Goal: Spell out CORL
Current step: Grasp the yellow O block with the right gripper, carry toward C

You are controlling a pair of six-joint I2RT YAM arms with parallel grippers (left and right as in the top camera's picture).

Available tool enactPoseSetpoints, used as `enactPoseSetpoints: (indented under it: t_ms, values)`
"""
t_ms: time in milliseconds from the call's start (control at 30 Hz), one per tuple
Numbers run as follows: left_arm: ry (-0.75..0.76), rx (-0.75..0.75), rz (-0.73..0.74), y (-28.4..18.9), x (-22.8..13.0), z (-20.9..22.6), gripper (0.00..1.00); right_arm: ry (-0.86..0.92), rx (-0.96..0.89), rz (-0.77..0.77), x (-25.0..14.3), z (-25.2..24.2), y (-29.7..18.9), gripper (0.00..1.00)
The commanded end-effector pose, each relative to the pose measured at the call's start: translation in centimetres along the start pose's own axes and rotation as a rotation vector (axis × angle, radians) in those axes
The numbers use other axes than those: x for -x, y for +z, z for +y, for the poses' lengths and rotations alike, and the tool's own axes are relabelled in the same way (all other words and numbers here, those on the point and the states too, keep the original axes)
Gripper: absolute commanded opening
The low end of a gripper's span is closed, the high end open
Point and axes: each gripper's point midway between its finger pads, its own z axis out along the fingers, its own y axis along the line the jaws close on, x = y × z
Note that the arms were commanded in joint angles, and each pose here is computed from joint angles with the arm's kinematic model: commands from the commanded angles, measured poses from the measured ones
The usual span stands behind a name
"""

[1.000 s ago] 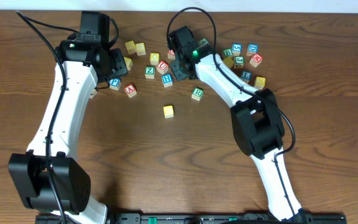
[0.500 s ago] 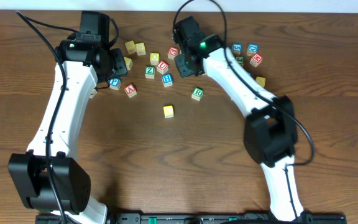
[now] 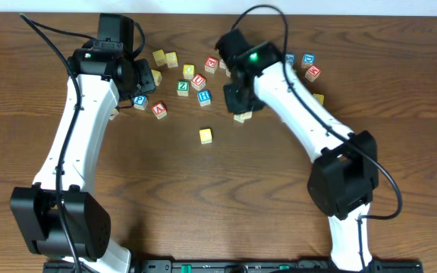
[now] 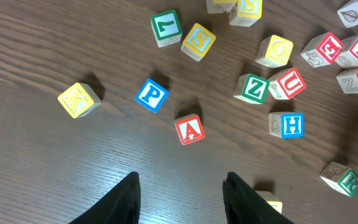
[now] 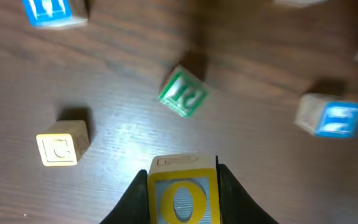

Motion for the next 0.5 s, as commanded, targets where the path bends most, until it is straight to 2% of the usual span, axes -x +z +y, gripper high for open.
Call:
enactPoseSetpoints:
  t_ms: [0,467]
  values:
    - [0.000,0.007,0.003,0.1,0.0,0.1,0.43,0.018,0.022,0.056,-1.9,1.8,2.4,0.11]
    - [0.000,0.007,0.003,0.1,0.0,0.1,0.43,0.104,0.059,-0.033,-2.7,5.4,7.3,0.15]
